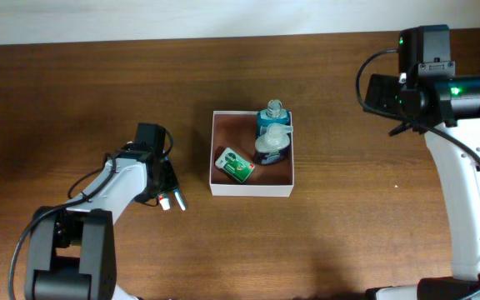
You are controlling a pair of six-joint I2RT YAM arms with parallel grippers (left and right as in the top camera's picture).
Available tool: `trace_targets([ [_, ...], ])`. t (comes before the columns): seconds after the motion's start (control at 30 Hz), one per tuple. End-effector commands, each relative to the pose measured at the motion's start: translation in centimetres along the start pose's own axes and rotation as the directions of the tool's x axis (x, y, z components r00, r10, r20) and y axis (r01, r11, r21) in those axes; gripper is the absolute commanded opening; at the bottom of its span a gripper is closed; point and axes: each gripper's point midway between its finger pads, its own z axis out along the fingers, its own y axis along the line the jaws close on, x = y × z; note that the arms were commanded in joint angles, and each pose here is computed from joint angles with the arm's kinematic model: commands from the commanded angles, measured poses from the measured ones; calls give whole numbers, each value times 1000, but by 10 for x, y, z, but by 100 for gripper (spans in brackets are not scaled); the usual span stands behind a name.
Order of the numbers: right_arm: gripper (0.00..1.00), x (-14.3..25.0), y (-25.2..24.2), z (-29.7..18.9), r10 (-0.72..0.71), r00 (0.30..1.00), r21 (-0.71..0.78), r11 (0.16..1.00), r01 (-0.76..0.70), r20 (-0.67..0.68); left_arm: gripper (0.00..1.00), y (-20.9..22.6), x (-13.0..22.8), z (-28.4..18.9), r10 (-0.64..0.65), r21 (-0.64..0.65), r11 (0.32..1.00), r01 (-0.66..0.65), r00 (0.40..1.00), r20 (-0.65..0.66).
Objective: Pack container
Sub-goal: 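Return the left gripper to the items and grasp the Colgate toothpaste tube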
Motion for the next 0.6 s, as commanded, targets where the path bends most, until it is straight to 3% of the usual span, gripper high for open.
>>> trace_targets([
  [0.0, 99, -2, -4, 0, 10, 1000, 13, 1000, -10, 6, 42, 1, 5, 6, -20, 4, 1000, 20, 1000, -23],
  [0.1, 98, -2, -4, 0, 10, 1000, 13, 1000, -10, 6, 31, 1, 5, 6, -20, 4, 1000, 20, 1000, -24],
  [0.33, 99, -2, -4, 0, 10, 1000, 13, 1000, -10, 6, 22, 1, -5, -7, 1, 17, 1000, -2, 1000, 22],
  [0.4, 99, -2, -4, 0, 10, 1000, 13, 1000, -10, 6, 16, -1, -18, -33, 21, 44, 999, -25, 996, 82],
  [0.57, 99, -2, -4, 0, 10, 1000, 13, 1000, -10, 5, 15, -10, -40, -100, 28, 123, 991, -59, 970, 243],
])
